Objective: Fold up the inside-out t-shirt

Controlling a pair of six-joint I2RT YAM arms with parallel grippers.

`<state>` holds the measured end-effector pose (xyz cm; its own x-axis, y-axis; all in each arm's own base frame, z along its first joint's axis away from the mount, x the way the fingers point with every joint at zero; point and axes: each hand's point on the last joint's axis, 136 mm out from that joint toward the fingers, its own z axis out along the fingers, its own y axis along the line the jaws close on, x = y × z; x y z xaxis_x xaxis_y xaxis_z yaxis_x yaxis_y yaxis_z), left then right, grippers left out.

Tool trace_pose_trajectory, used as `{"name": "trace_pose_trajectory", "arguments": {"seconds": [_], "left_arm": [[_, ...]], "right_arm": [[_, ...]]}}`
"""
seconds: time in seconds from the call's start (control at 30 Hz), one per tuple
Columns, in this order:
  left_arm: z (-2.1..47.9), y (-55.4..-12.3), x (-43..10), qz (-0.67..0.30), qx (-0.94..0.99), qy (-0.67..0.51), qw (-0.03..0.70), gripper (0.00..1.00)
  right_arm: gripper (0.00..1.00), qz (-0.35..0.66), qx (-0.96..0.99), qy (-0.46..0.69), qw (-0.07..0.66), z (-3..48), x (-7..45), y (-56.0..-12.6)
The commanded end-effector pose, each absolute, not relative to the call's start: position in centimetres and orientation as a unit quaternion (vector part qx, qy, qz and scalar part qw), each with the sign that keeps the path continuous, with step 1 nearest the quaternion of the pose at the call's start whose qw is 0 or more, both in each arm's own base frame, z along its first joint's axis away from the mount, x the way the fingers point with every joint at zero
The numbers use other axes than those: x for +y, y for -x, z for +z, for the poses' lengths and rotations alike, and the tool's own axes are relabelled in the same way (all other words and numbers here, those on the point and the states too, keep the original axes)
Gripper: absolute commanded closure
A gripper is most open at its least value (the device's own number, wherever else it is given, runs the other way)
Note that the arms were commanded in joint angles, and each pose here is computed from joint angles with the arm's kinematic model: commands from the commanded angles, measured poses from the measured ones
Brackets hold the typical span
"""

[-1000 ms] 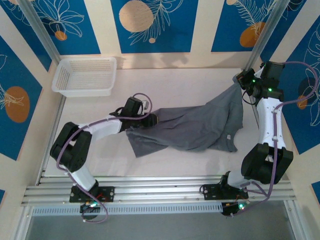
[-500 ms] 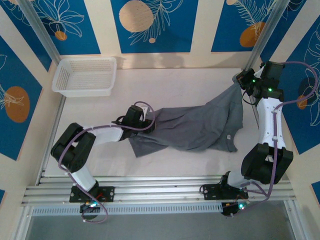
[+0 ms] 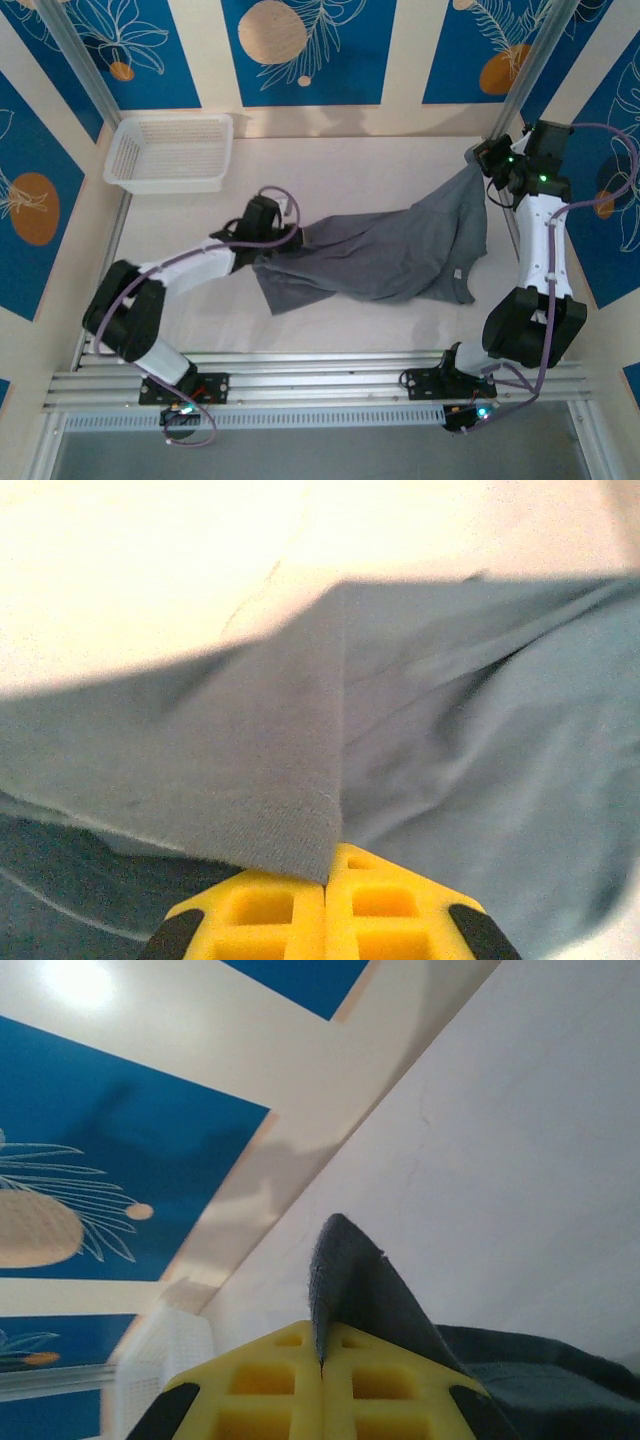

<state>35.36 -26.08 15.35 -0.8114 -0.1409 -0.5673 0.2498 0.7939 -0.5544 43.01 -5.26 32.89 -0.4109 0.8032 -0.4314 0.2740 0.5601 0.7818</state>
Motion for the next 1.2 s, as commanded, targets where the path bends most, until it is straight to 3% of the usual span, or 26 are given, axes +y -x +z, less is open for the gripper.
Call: {"name": "trace_pose_trajectory", "arguments": {"seconds": [0.0,0.13,0.23,0.37,0.6,0.67,0.83,1.0,1.17], "left_arm": [[27.8,-37.6,-22.3,-0.391,0.853,0.019,0.344,1.0],[40.5,-40.8,-13.9,-0.331,0.832,0.043,0.442,1.0],[46.6,-41.2,-9.6,-0.347,0.792,0.077,0.496,1.0],[50.6,-40.3,-10.0,-0.402,0.753,0.027,0.52,1.0],[49.4,-39.1,-1.9,-0.297,0.769,0.109,0.556,1.0],[49.2,-38.6,-1.2,-0.289,0.766,0.113,0.562,1.0],[49.2,-38.8,-5.0,-0.4,0.738,0.06,0.539,1.0],[45.8,-37.3,-8.1,-0.401,0.769,-0.002,0.498,1.0],[35.8,-36.1,-16.3,-0.397,0.817,-0.063,0.414,1.0]], "right_arm": [[1.0,0.374,0.717,-0.282,0.517,45.8,-2.8,-43.0],[1.0,0.38,0.641,-0.258,0.615,58.5,-4.2,-41.2],[1.0,0.377,0.586,-0.293,0.655,62.2,-6.4,-39.9],[1.0,0.416,0.571,-0.244,0.664,64.9,-4.9,-39.5],[1.0,0.435,0.523,-0.314,0.662,66.3,-11.3,-37.3],[1.0,0.429,0.526,-0.311,0.665,66.6,-11.1,-36.8],[1.0,0.437,0.554,-0.24,0.667,67.1,-6.6,-37.7],[1.0,0.441,0.581,-0.246,0.638,64.9,-6.0,-38.7],[1.0,0.448,0.672,-0.251,0.535,52.6,-1.7,-42.1]]}}
